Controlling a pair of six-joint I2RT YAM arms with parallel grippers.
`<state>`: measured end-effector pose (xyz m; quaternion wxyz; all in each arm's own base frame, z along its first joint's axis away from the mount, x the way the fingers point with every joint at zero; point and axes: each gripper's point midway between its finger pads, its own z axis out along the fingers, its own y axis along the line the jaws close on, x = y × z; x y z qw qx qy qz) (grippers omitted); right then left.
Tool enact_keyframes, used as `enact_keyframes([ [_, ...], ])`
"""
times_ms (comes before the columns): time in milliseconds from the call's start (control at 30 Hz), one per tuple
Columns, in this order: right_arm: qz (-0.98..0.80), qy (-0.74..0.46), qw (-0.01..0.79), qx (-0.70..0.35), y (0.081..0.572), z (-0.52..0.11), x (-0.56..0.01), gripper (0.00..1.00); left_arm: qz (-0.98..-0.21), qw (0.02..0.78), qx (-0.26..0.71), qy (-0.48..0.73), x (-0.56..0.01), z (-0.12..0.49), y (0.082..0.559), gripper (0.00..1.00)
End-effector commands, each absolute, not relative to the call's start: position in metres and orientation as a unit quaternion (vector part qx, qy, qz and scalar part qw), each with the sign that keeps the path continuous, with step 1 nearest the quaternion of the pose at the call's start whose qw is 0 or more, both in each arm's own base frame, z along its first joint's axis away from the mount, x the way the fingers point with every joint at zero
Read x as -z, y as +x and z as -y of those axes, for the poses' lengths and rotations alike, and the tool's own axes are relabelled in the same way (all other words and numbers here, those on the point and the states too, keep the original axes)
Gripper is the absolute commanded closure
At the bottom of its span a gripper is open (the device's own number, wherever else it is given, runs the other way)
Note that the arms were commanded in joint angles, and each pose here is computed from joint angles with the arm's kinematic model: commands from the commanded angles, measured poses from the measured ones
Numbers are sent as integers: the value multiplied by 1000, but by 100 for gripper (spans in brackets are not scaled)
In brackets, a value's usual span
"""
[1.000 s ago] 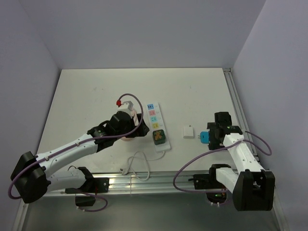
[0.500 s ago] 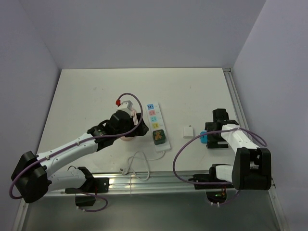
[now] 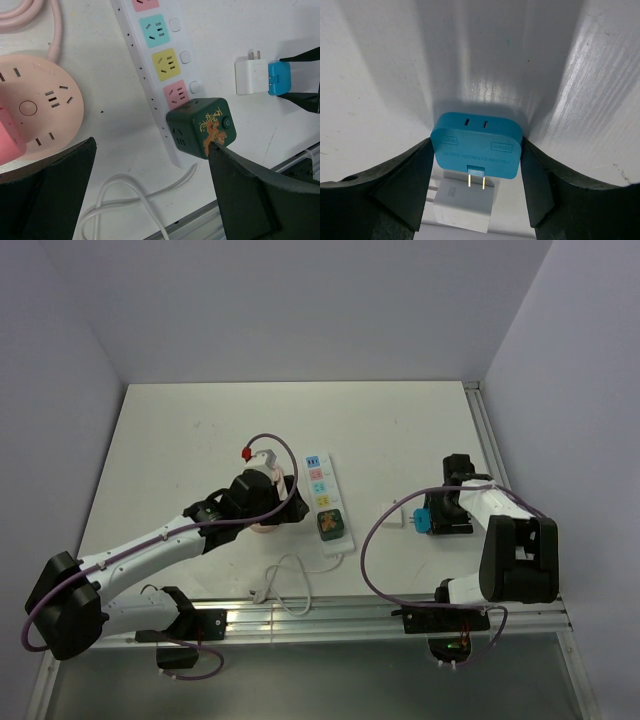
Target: Insert the plug
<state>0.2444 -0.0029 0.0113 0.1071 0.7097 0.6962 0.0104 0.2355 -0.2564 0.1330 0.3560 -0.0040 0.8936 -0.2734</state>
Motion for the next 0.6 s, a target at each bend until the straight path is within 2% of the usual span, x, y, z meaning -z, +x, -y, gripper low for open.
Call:
enact_keyframes([
  [0, -700, 710, 72, 28, 222, 5, 17, 37, -885, 373, 280, -9, -143, 257, 242, 0],
  [100, -701, 708, 73, 39, 218, 8, 16, 38, -884, 375, 279, -10, -141, 254, 241, 0],
  [200, -702, 707, 83, 35, 219, 9, 14, 52, -884, 373, 281, -8, -140, 255, 239, 1],
  [233, -707, 702, 86, 27, 221, 7, 12, 84, -885, 372, 281, -7, -140, 255, 239, 0],
  [267, -705, 702, 94, 23, 226, 8, 6, 100, -885, 372, 281, -7, -140, 256, 240, 0],
  [567, -718, 658, 224, -29, 257, 20, -74, 100, -862, 379, 335, 26, -158, 270, 232, 2],
])
